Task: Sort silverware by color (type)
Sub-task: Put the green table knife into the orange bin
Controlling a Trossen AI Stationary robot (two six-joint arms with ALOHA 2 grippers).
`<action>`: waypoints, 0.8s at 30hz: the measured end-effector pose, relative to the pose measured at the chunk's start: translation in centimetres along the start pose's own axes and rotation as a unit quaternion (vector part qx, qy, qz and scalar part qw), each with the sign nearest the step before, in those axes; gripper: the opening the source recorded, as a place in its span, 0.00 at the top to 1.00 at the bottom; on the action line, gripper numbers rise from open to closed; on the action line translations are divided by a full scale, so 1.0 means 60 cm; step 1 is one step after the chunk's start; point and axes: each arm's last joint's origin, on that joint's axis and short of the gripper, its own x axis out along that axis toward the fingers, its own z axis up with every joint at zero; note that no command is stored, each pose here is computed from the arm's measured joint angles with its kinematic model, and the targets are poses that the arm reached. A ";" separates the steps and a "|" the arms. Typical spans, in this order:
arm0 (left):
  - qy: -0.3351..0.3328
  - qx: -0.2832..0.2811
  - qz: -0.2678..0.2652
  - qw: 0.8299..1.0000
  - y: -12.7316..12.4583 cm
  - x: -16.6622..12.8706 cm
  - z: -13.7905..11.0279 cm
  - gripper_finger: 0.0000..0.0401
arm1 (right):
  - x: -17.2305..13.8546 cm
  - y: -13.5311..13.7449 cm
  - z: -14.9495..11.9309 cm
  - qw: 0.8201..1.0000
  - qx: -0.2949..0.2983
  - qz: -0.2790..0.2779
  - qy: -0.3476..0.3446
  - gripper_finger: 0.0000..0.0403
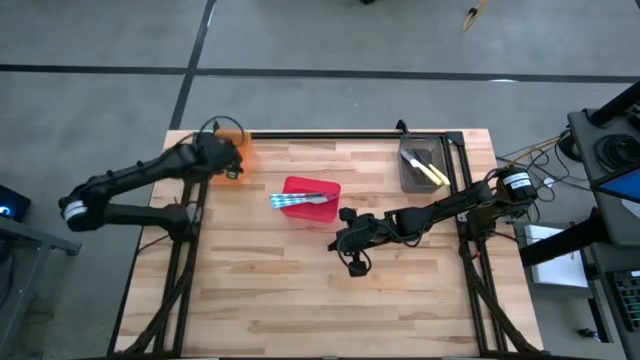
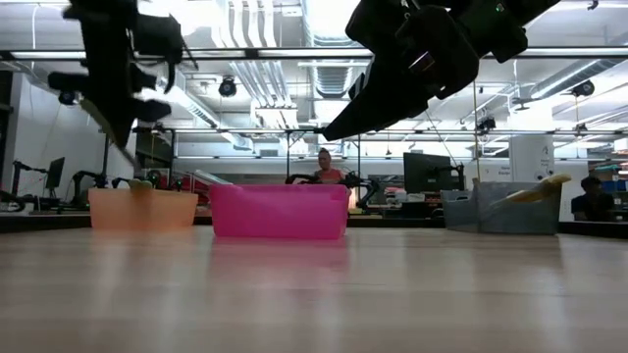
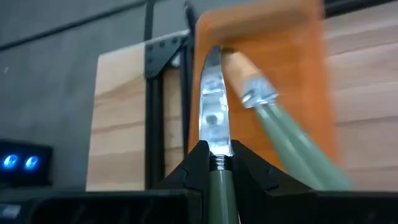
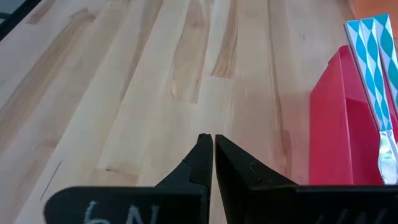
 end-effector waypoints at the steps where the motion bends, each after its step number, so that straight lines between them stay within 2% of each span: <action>1: 0.012 -0.001 0.007 1.000 0.001 0.012 0.004 0.93 | 0.000 0.000 0.000 1.000 0.000 0.000 0.001 0.98; 5: 0.023 0.001 0.022 1.000 -0.003 0.040 0.020 0.93 | 0.000 0.000 -0.002 1.000 0.000 0.000 0.005 0.98; 9: 0.010 0.015 0.012 1.000 -0.019 0.051 0.030 0.93 | 0.000 0.000 -0.001 1.000 0.000 0.000 0.005 0.98; 24: 0.052 0.058 0.044 0.996 -0.068 0.107 0.026 0.91 | 0.000 -0.008 -0.002 1.000 0.005 -0.007 0.004 0.98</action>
